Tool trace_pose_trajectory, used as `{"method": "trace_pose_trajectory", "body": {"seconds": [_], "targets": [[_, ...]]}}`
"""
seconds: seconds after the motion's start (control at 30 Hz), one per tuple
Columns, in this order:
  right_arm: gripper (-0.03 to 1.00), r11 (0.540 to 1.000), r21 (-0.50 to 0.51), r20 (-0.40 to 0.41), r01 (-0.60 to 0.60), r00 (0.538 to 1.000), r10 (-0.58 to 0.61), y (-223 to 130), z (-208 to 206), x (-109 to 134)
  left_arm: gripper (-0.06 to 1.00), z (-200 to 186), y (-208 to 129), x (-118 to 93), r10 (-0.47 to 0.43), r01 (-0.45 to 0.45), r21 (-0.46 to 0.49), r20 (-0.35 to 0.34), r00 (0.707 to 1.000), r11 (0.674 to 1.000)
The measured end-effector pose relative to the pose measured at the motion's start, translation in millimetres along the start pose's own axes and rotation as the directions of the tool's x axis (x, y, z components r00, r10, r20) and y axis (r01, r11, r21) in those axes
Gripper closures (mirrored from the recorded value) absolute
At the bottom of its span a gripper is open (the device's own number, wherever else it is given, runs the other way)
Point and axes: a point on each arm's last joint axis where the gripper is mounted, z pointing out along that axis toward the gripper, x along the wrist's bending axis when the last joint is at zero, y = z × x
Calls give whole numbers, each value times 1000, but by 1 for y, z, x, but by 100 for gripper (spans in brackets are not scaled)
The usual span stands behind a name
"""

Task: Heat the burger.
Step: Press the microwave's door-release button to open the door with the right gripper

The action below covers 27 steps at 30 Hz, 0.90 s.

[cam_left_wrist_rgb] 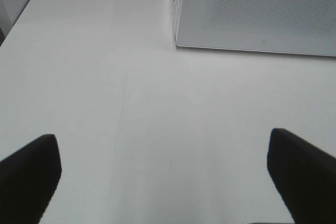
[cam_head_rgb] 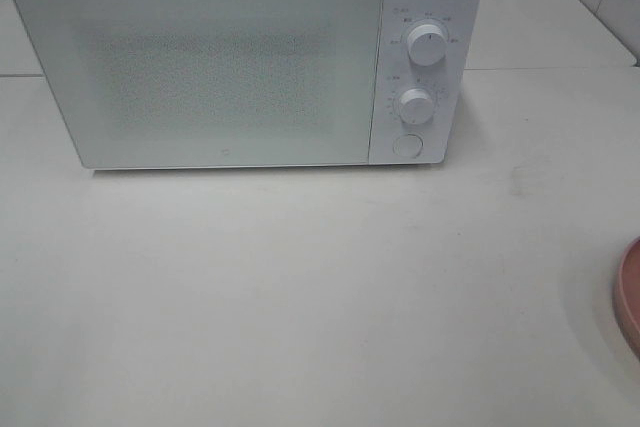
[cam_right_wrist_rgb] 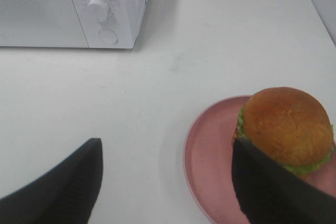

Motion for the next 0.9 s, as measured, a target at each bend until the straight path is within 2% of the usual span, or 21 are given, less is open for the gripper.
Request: {"method": "trace_pose_trajectory", "body": {"seconds": [0.33,0.9], "targets": [[28,1000,-4,0,6,1000,-6,23,13,4,-4,0,0,0,0,0,0,0,1000,1000],[28,999,-31,-17,17,1000,-18,68,74,15,-4,0,0,0,0,0,0,0,1000,1000]]}}
